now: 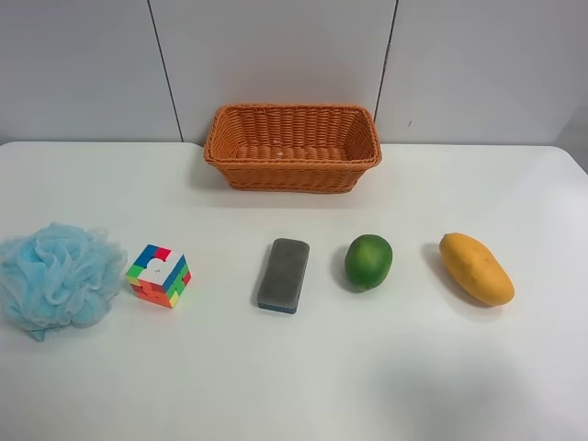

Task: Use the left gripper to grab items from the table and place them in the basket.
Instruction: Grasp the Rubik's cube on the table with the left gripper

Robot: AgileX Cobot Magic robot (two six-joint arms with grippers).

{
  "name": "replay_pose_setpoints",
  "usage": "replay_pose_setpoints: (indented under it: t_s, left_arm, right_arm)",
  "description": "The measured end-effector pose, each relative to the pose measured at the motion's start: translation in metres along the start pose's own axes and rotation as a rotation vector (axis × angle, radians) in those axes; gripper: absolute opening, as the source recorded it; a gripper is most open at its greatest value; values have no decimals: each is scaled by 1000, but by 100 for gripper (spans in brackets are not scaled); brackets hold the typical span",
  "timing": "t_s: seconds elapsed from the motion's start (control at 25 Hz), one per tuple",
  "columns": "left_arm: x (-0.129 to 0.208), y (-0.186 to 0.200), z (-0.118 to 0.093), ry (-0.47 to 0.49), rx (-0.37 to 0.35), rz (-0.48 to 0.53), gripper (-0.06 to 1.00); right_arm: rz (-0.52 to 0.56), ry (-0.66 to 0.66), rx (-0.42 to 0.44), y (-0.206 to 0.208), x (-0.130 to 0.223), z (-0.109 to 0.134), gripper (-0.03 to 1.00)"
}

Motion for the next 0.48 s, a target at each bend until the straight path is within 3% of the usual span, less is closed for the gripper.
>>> replay_pose_setpoints:
  t_s: [0.48]
  left_arm:
    - [0, 0, 0, 0, 0, 0, 99]
  right_arm:
    - [0, 0, 0, 0, 0, 0, 99]
Point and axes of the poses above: a point on each arm's last joint axis where the gripper is mounted, y pointing back along that axis away from the gripper, z along the wrist's bending axis when the last joint is at zero, x = y × z, the point moved 10 cm from there along -y, pointing out along that axis toward the gripper, and after that the axes turned 10 degrees about -y, right-handed, at the moved point
